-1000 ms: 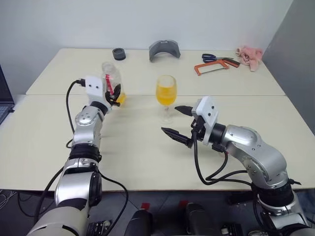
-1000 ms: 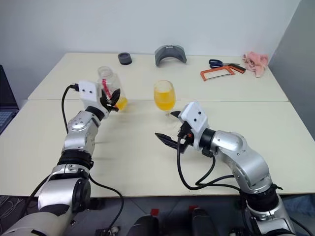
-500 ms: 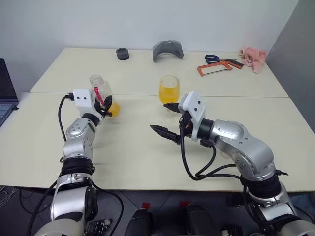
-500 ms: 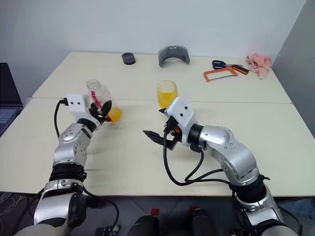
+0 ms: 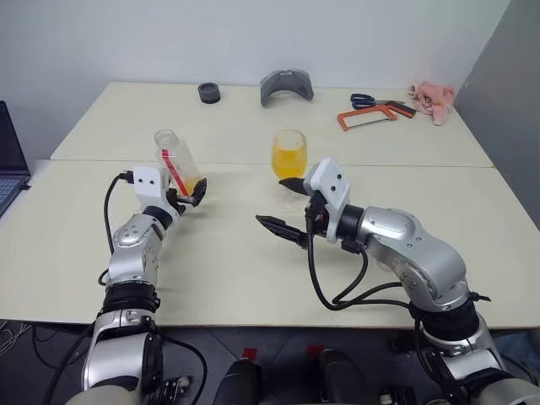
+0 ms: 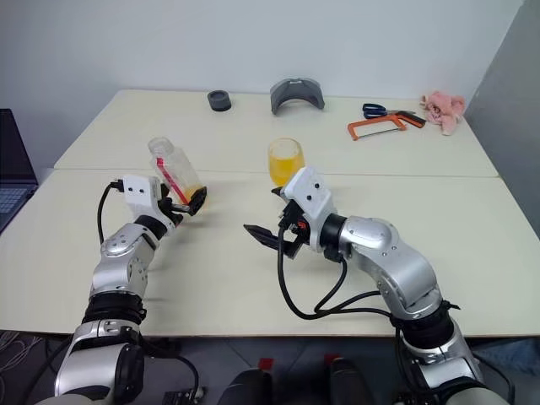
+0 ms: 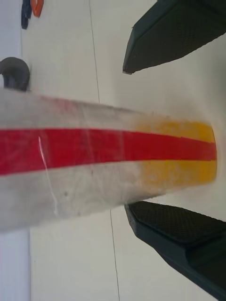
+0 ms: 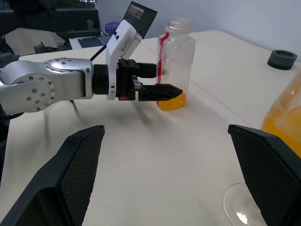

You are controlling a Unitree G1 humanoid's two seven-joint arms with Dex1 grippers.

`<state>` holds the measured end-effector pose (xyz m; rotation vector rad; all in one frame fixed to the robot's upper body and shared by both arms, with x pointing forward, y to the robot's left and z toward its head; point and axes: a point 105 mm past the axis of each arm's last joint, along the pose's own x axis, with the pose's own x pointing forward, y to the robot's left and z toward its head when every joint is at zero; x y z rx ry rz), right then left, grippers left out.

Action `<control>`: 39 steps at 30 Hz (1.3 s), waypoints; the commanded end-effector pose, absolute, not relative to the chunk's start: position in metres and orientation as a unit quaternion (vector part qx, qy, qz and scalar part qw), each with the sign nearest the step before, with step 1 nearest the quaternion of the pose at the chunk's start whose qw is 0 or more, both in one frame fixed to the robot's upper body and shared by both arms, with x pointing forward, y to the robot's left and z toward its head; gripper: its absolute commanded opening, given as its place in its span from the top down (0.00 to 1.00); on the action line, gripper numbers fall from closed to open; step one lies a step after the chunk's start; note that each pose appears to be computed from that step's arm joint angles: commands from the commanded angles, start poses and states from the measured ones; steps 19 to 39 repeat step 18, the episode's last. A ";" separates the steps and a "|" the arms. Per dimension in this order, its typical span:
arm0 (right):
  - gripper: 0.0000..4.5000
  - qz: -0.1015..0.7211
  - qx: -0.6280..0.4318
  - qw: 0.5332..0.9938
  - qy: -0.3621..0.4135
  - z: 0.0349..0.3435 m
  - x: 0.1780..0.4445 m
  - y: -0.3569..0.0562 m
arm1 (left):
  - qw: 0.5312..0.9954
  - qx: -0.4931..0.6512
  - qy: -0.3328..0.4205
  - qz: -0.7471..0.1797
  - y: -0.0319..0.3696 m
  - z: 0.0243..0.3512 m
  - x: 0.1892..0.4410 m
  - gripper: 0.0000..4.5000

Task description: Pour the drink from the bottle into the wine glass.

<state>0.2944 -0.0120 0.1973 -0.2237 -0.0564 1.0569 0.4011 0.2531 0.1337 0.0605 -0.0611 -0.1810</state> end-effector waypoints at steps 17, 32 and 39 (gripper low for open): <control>0.00 0.269 -0.007 0.960 -0.081 0.134 0.310 -0.100 | 0.997 0.029 -0.036 -0.064 0.244 0.133 0.340 0.01; 0.00 0.266 -0.008 0.961 -0.081 0.134 0.311 -0.102 | 0.997 0.028 -0.041 -0.061 0.244 0.133 0.339 0.01; 0.00 0.266 -0.008 0.961 -0.081 0.134 0.311 -0.102 | 0.997 0.028 -0.041 -0.061 0.244 0.133 0.339 0.01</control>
